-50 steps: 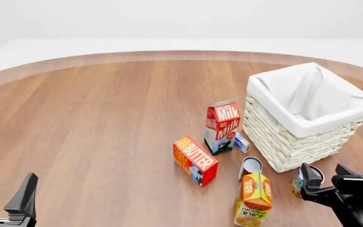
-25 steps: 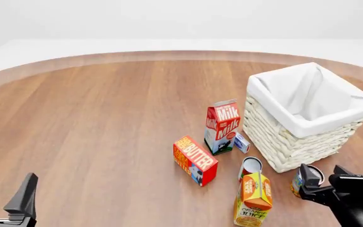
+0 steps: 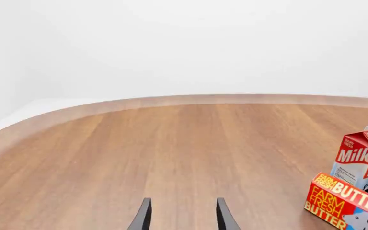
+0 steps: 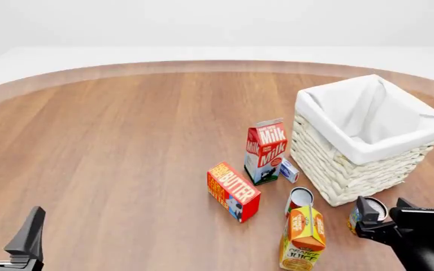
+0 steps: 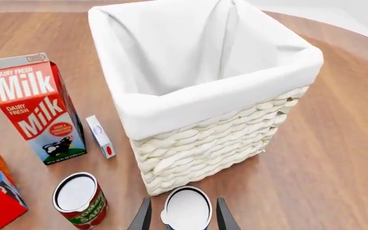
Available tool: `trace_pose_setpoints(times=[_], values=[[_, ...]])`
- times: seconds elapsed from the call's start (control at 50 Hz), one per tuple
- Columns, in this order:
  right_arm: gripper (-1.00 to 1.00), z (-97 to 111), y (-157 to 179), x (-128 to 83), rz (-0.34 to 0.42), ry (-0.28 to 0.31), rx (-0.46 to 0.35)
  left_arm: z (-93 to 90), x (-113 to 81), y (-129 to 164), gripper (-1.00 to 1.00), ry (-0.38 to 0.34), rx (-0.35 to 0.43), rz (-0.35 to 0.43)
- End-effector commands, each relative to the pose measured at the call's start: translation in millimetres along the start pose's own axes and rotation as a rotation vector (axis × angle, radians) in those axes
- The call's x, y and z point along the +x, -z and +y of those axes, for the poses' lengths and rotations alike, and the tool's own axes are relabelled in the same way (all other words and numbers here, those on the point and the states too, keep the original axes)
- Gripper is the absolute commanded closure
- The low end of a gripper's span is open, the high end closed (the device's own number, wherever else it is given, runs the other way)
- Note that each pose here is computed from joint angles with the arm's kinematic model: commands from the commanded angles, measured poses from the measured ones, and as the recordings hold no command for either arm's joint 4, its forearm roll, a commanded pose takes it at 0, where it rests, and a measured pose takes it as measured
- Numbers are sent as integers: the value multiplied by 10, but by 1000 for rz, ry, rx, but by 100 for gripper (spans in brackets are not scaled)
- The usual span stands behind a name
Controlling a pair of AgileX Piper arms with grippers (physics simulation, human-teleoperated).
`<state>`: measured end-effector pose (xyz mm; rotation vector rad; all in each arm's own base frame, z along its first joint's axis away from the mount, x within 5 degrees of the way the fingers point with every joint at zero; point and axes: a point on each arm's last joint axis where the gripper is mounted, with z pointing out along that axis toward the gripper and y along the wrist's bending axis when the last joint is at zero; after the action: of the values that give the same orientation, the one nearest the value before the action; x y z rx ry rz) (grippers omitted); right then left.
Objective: Pick up the alphabet soup, and put it in the basket.
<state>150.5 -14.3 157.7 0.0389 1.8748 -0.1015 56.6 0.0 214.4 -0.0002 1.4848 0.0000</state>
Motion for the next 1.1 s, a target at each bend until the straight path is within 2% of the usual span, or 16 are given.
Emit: trace_pose_setpoints(times=[0.02,1.1], values=[[-100,-4,-33,25,7,9,3,0,0,0,-100,0,0,0],[-100,-13,-283,296,54,24,13,0,0,0,-100,0,0,0]])
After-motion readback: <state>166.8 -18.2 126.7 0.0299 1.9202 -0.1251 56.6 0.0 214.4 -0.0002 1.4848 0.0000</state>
